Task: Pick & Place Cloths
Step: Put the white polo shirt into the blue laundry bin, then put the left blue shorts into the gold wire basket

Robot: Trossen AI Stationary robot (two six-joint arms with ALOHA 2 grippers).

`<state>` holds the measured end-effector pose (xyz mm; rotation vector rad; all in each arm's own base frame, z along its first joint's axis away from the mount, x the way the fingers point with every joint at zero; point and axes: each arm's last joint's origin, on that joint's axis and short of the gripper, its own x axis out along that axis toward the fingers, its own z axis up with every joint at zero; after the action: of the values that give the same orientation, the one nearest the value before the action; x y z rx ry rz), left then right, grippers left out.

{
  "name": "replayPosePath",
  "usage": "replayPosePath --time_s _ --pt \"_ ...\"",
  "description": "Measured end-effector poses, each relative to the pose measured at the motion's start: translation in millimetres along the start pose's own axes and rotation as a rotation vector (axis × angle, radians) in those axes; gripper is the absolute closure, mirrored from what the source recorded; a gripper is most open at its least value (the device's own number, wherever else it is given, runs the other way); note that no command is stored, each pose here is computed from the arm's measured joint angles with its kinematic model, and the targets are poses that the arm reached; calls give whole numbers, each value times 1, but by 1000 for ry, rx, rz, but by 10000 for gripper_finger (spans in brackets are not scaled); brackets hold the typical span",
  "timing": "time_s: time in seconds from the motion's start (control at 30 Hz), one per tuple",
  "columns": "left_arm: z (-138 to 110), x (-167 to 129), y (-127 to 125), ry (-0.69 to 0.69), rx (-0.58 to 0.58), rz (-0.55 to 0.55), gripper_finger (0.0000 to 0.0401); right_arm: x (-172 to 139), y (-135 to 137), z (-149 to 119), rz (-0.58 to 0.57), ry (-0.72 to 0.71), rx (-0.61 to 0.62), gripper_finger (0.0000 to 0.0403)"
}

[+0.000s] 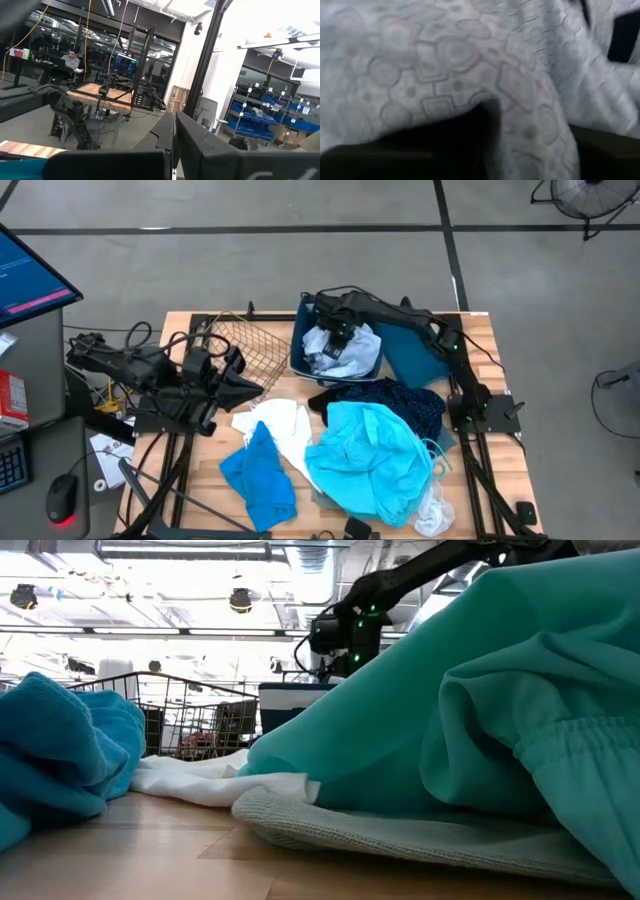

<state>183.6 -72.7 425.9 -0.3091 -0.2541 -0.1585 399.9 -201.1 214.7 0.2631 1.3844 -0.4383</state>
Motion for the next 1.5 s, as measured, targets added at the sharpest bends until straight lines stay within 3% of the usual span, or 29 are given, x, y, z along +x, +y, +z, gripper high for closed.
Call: replayPosePath --time_s 0.2,0.33,0.4,0.57,0.8,1.1,1.5 --pt "-11 10 -1 36 82 -1 350 -70 9 -9 2 -179 -69 131" --pt "-25 21 -1 85 102 8 301 -125 11 -27 7 -304 -68 73" --pt "-36 26 -1 148 110 18 276 -155 13 -42 12 -355 -62 60" --pt "-81 24 -3 494 93 60 223 -224 23 -91 53 -481 -37 61" --pt "-132 18 -10 829 34 146 195 -296 39 -164 186 -656 27 76" --pt "-183 8 -17 1115 -77 336 194 -329 64 -218 374 -707 42 76" --pt "-194 -6 -15 1232 -322 592 194 -318 96 -239 314 -538 -91 76"
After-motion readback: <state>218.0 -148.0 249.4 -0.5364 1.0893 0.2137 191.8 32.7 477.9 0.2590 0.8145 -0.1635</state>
